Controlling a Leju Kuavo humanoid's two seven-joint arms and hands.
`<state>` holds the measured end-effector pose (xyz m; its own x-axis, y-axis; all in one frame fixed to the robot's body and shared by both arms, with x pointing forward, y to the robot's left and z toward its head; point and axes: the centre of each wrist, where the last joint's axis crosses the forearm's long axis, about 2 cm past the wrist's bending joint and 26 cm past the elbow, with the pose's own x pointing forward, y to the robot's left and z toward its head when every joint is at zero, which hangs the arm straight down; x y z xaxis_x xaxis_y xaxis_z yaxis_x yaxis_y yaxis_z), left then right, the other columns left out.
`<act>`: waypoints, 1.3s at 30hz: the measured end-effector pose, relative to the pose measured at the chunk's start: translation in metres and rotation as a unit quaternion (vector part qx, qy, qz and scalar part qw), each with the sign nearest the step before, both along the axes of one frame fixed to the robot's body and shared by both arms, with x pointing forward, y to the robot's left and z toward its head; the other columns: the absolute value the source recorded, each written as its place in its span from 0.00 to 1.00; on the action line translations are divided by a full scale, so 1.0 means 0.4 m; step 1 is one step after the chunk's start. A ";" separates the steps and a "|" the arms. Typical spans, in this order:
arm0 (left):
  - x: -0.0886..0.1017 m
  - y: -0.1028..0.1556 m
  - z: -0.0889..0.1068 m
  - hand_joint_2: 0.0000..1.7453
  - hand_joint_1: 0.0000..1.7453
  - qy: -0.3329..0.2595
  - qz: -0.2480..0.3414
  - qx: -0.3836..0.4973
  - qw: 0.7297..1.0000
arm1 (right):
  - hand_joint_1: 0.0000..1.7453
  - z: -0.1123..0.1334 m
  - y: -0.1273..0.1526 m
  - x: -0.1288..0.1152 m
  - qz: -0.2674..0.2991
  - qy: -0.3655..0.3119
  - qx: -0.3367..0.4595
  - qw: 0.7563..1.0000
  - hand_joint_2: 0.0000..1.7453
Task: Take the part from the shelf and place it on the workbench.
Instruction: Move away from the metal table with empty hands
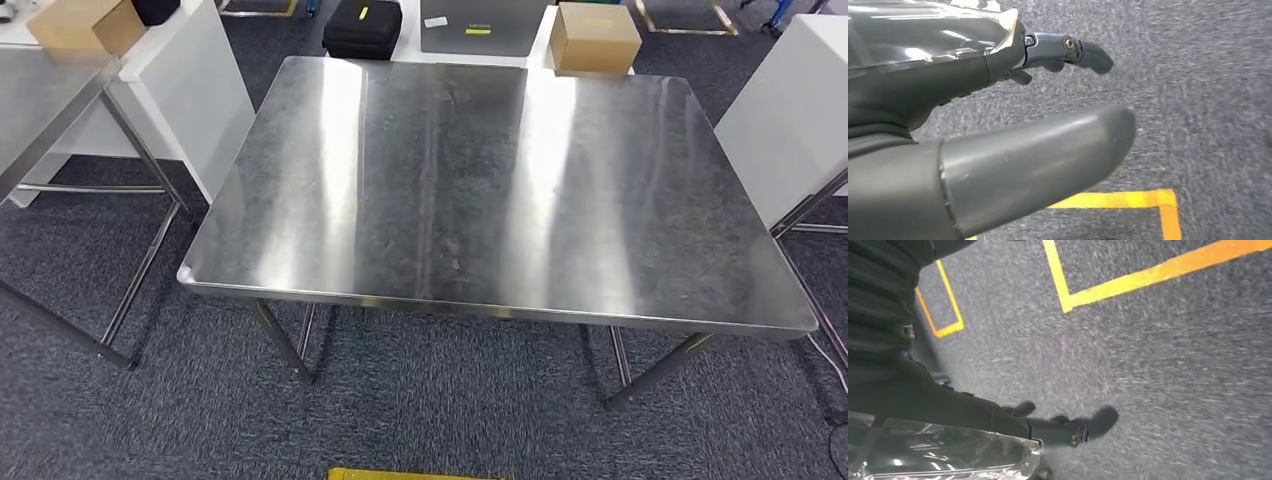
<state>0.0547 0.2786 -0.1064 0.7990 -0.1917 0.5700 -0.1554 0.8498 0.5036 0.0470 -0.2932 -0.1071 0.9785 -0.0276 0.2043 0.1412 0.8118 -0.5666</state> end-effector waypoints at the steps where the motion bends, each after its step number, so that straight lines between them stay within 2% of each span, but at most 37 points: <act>1: 0.000 0.001 0.000 0.00 0.00 0.000 0.000 0.001 1.000 | 0.00 0.000 0.001 -0.001 0.000 0.000 0.001 1.000 1.00; 39: -0.007 0.015 -0.001 0.00 0.00 -0.006 -0.001 0.009 1.000 | 0.00 -0.001 0.003 -0.002 0.002 0.002 0.008 1.000 1.00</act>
